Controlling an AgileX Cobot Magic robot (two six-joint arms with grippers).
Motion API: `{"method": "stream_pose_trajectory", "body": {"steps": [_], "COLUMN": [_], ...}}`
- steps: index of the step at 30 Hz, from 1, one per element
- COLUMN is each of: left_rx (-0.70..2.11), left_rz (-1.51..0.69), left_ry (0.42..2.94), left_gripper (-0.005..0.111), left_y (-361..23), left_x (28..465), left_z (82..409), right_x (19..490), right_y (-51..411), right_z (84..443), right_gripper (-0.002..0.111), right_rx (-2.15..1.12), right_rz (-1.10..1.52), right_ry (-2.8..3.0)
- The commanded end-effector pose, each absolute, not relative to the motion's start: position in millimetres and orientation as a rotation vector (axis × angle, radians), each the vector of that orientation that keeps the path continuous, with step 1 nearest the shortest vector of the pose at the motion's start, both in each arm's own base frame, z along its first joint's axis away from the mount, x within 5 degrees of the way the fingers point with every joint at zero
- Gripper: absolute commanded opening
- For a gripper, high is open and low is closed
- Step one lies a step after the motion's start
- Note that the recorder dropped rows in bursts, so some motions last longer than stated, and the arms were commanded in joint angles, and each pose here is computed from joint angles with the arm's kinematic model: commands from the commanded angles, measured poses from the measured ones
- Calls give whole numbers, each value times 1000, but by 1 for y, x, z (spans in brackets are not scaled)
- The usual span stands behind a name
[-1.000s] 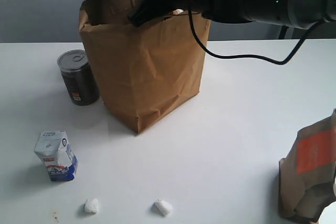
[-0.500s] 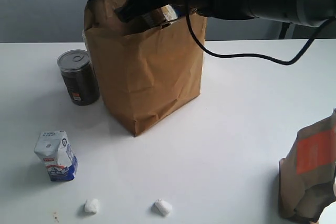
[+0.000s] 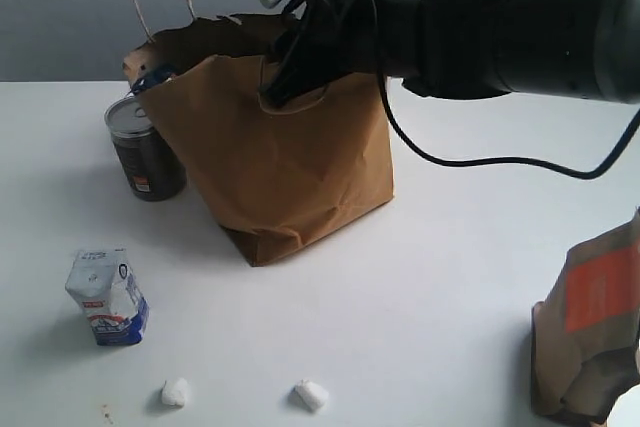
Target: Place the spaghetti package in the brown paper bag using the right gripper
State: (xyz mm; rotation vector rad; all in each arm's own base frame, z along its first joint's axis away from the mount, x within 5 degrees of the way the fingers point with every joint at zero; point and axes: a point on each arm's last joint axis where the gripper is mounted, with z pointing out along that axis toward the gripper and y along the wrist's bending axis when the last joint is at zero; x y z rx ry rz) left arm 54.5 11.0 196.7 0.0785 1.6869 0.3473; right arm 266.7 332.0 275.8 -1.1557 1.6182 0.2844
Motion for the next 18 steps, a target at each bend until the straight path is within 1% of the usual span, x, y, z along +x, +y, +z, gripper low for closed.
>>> {"method": "stream_pose_trajectory", "body": {"steps": [1,5,8,10,12,15,16,18], "left_rx": [75,75,75,75,75,75,75,75], "left_rz": [339,339,339,339,339,339,339,339], "left_ry": [1678,1678,1678,1678,1678,1678,1678,1678], "left_gripper": [0,0,0,0,0,0,0,0], "left_y": [11,11,11,11,11,11,11,11], "left_x": [55,55,55,55,55,55,55,55], "left_z": [196,196,196,196,196,196,196,196], "right_x": [256,235,213,197,182,168,164,157], "right_y": [327,318,304,288,268,233,221,198], "right_z": [299,342,383,412,440,470,477,481], "right_gripper": [54,52,47,38,25,3,0,0], "right_rx": [-1154,-1154,-1136,-1070,-1004,-905,-860,-782], "right_rz": [350,478,595,678,708,598,558,497], "right_ry": [1553,1412,1282,1233,1186,1144,1145,1167]}}
